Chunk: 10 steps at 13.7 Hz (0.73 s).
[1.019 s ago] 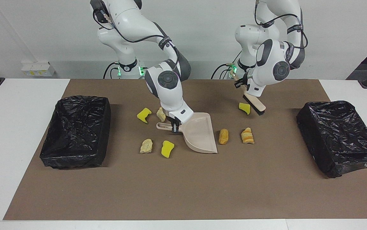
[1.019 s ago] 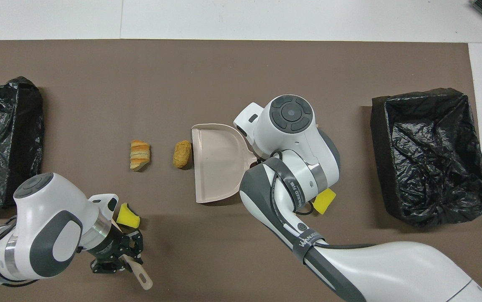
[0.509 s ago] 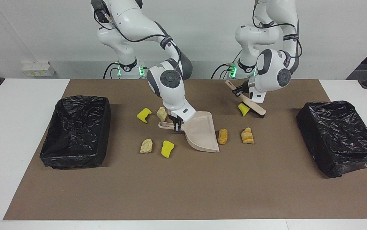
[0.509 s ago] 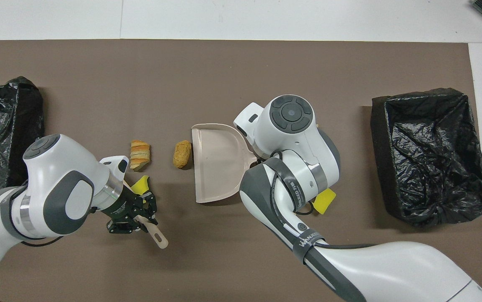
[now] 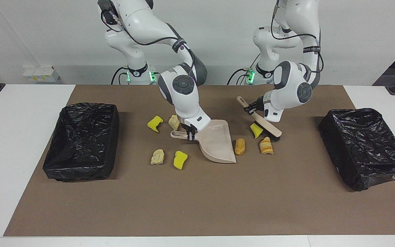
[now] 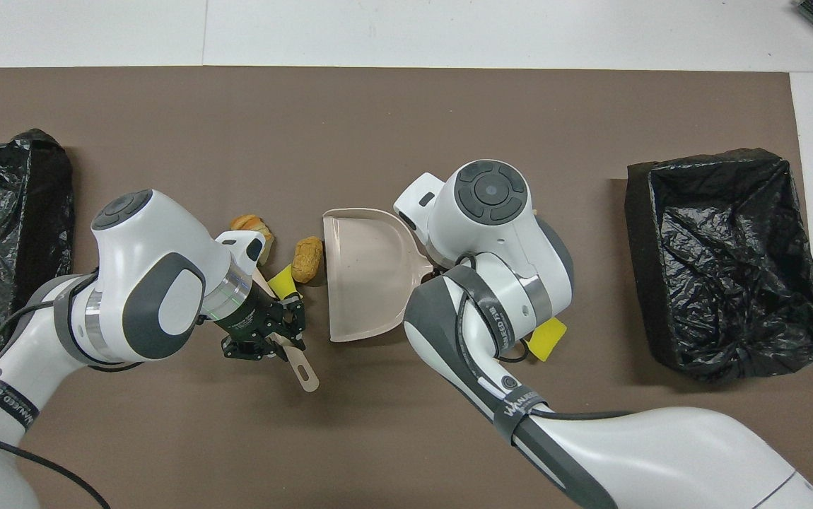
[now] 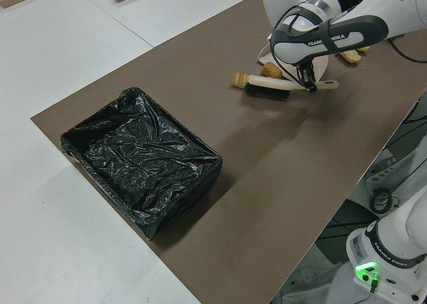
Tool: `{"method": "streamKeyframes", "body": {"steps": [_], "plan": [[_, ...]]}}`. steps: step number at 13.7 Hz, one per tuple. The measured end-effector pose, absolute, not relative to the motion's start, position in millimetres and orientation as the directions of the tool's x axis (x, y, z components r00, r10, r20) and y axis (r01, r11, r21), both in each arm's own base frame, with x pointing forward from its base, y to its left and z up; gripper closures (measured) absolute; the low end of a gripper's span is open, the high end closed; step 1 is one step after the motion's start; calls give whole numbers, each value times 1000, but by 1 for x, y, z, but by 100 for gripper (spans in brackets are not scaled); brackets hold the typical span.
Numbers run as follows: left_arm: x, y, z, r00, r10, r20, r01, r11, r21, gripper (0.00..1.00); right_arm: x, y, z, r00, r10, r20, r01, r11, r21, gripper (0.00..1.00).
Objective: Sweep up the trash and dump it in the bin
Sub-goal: 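Sweep the remaining chunks and sponge into the dustpan with the brush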
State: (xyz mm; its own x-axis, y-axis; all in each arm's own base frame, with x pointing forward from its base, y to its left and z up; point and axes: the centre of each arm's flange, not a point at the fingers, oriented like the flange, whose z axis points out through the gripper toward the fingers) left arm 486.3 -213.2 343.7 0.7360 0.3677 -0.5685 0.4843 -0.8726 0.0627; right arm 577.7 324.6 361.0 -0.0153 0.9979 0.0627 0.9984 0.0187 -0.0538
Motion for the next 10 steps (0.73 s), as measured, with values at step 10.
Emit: {"method": "streamKeyframes", "body": {"steps": [10], "plan": [[525, -108, 351, 815, 237, -529, 318, -946, 67, 73, 577, 325, 361, -16, 998, 63, 998, 19, -54, 69]]}}
